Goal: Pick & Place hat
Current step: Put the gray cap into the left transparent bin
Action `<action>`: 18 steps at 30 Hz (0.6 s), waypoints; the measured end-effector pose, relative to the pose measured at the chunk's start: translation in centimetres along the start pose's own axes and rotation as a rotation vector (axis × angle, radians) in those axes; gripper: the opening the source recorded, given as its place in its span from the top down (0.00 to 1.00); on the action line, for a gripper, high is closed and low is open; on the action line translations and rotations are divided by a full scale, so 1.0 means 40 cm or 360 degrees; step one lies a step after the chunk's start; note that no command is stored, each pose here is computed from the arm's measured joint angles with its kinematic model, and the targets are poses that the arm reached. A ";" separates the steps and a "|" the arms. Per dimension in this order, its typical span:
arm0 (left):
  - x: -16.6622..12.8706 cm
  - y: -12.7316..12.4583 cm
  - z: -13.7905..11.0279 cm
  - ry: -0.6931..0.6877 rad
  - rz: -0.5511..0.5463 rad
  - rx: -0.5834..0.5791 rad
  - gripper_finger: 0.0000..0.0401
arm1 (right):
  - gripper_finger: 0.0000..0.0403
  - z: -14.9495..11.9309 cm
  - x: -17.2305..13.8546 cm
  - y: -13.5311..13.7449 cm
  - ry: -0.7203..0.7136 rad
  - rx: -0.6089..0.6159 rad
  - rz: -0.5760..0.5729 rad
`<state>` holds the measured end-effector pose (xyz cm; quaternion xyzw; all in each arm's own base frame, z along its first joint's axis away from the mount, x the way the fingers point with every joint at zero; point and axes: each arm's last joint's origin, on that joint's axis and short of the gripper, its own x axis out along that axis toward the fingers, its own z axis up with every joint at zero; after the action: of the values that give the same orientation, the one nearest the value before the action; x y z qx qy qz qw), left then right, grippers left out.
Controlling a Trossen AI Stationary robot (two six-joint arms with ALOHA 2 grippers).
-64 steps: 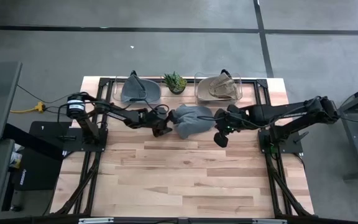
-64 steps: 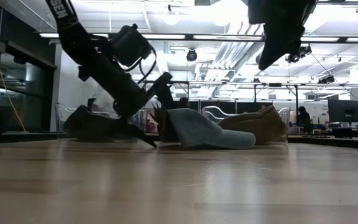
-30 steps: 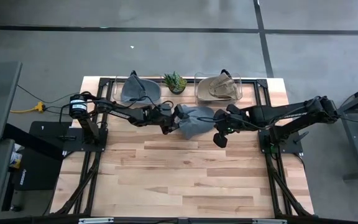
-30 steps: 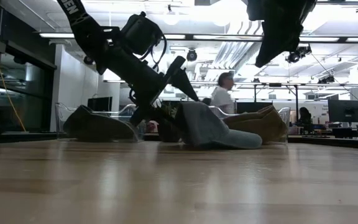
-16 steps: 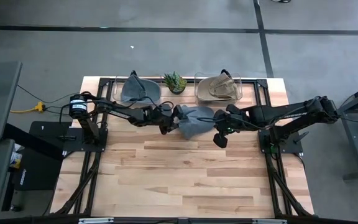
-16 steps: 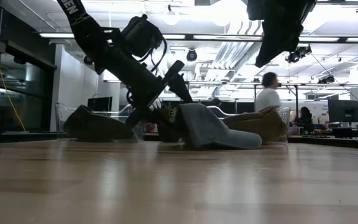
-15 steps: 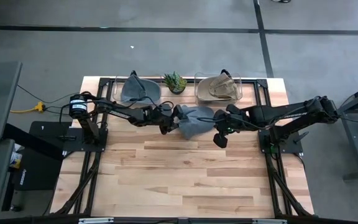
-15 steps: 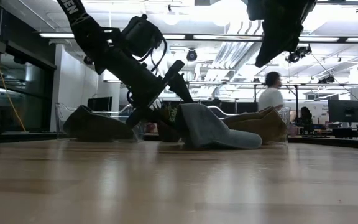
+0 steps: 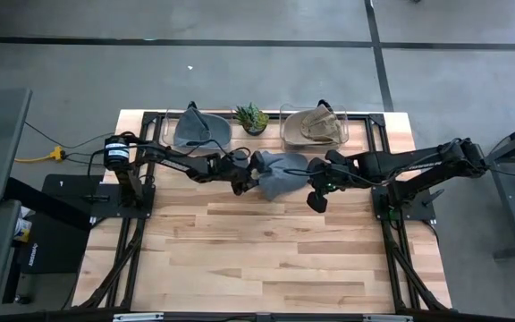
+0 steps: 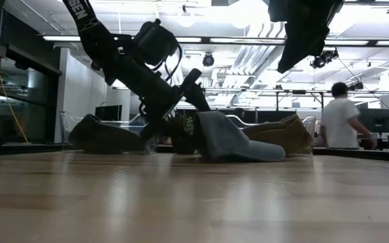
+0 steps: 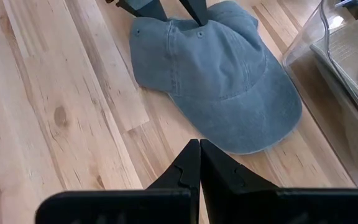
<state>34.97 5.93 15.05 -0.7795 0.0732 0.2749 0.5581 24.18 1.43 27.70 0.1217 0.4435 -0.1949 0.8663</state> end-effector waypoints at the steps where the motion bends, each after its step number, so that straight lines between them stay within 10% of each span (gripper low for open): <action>1: 0.008 0.003 0.000 0.0006 -0.0019 -0.0008 0.19 | 1.00 0.000 0.000 0.000 0.0000 0.0000 0.0000; 9: 0.014 0.005 -0.001 0.0038 -0.0026 -0.0092 0.22 | 1.00 0.001 0.000 0.001 -0.0002 -0.0022 0.0006; 18: 0.014 0.005 0.001 0.0013 -0.0043 -0.0150 0.51 | 1.00 0.000 0.000 0.001 -0.0001 -0.0023 0.0006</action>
<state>35.36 6.00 14.59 -0.8070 0.0517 0.2673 0.5241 24.20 1.44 27.71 0.1163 0.4443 -0.1900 0.8677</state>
